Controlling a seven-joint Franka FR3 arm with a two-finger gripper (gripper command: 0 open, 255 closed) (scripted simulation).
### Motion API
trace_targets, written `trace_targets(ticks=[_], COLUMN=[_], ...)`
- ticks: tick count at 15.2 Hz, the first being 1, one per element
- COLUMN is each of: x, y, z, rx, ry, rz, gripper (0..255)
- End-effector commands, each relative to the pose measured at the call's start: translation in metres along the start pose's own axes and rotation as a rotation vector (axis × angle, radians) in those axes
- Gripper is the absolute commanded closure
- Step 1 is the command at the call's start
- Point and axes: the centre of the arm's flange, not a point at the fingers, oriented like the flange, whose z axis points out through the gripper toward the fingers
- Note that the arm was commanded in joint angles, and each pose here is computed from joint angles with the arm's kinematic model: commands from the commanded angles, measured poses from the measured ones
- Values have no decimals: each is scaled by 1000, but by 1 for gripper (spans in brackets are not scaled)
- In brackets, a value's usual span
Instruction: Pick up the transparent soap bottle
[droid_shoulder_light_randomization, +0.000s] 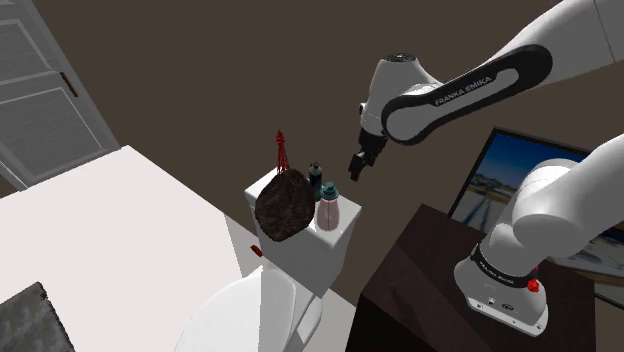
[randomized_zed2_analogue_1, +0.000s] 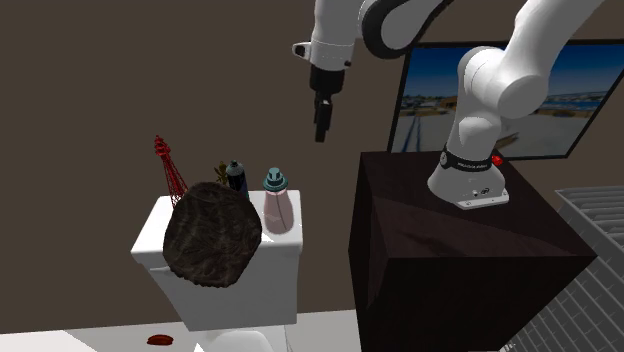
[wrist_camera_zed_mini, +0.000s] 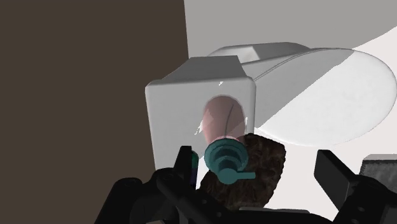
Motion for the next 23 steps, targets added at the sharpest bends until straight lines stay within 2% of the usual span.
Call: trace_targets(ticks=[1,13,22,23], x=[9,63,58,57], y=[-2,6,6,6], z=[22,163,203,203], rx=[-3,-23,-23,-23], ry=[20,108,108,108], rz=[-6,-36,-36,-36], gripper=[0,0,0,255])
